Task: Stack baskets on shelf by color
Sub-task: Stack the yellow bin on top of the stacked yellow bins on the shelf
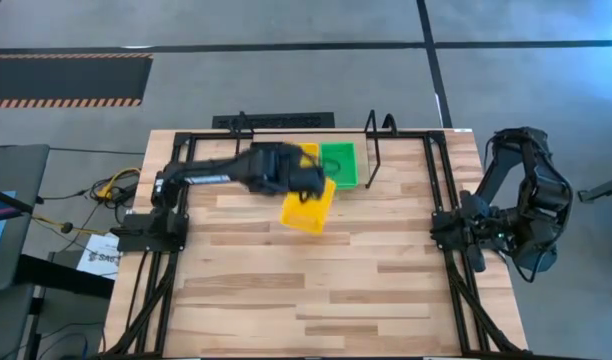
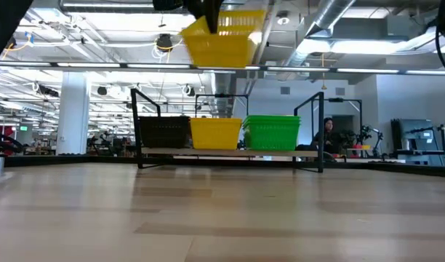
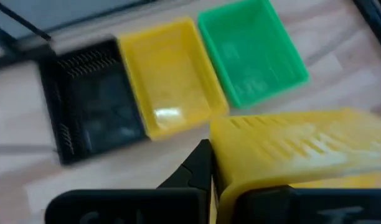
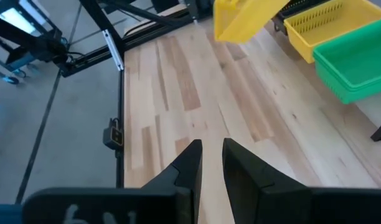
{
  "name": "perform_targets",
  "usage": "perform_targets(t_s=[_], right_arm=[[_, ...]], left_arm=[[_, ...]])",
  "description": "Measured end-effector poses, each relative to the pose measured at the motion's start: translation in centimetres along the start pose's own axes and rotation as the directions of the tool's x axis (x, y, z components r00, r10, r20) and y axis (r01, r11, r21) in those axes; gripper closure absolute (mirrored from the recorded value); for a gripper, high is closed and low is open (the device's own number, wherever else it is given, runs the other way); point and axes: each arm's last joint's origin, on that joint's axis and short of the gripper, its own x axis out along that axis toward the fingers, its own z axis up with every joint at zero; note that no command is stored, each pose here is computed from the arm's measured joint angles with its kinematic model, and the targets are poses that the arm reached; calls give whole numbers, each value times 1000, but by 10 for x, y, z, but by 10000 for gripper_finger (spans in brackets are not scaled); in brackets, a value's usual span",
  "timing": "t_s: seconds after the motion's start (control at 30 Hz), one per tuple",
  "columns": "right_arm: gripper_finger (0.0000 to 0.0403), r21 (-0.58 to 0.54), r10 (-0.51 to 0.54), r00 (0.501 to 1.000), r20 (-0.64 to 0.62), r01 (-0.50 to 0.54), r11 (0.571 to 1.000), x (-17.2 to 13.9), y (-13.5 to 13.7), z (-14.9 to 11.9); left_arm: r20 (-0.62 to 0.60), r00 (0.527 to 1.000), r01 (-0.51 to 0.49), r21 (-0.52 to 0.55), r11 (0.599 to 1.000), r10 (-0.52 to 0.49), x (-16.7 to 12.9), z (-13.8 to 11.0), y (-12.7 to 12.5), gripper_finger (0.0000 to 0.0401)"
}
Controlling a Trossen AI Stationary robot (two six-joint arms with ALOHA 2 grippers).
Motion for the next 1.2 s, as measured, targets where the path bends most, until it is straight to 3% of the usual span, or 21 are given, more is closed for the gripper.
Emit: perform_targets(t_s=[0.13,0.27,0.6,0.73,1.2], right_arm=[[321,2,-27,1000,6,27,1000,4,2,0],[321,9,-65,998,15,65,998,9,4,1],[321,28,-159,987,33,158,987,23,8,3],[321,35,-174,984,37,173,984,25,7,4],[321,46,-192,981,41,190,981,27,6,6]], left_arm=[[10,1000,-4,11,1000,4,14,36,17,401],[-11,998,54,20,998,-54,32,67,27,401],[-134,989,50,-93,994,-63,69,123,80,401],[-186,980,54,-104,993,-73,87,133,92,401],[-291,953,65,-75,995,-84,146,132,78,401]])
